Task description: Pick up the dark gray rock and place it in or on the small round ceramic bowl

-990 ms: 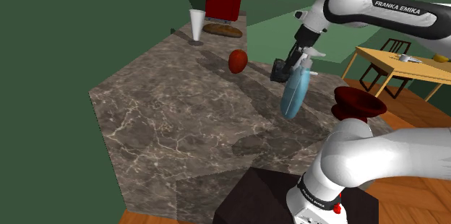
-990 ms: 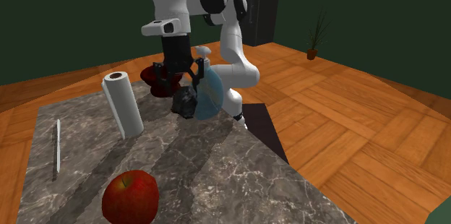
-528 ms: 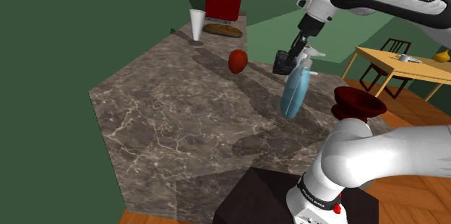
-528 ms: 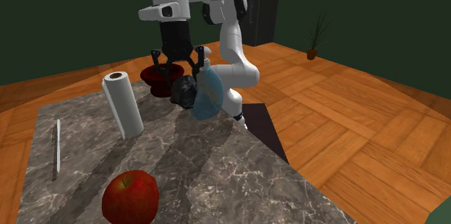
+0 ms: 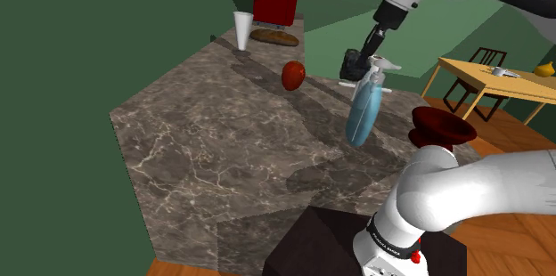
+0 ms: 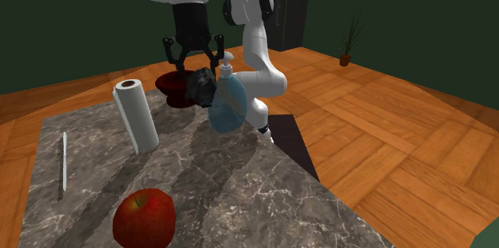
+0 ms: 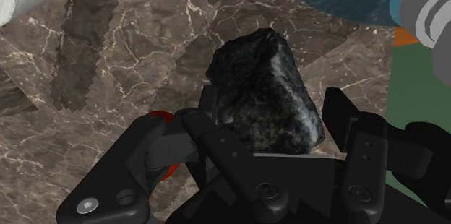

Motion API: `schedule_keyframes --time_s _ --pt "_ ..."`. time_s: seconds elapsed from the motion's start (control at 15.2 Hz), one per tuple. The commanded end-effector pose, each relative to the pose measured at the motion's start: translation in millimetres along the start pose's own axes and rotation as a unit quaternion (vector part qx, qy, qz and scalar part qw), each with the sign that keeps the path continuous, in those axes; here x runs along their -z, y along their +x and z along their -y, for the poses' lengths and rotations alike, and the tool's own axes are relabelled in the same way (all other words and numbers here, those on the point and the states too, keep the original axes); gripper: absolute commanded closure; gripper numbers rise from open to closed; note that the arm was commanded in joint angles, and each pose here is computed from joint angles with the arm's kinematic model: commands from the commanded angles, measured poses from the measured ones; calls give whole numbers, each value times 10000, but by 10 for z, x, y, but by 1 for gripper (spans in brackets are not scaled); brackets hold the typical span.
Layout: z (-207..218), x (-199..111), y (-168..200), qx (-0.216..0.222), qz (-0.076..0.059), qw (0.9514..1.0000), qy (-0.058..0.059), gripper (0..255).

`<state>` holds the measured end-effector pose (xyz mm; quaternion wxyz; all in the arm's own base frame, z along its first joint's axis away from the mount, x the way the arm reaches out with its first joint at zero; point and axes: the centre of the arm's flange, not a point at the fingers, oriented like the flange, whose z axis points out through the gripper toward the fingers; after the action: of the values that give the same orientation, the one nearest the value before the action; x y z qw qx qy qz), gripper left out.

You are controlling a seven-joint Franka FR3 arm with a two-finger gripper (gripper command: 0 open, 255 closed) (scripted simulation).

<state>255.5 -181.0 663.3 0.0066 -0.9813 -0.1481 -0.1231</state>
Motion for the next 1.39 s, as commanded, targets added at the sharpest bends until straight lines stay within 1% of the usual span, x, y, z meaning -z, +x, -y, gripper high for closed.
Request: schedule_keyframes --time_s 0.0,1.32 --pt "-22 67 -113 0 1 10000 1 255" --pt "-353 849 -2613 0 1 10000 1 255"
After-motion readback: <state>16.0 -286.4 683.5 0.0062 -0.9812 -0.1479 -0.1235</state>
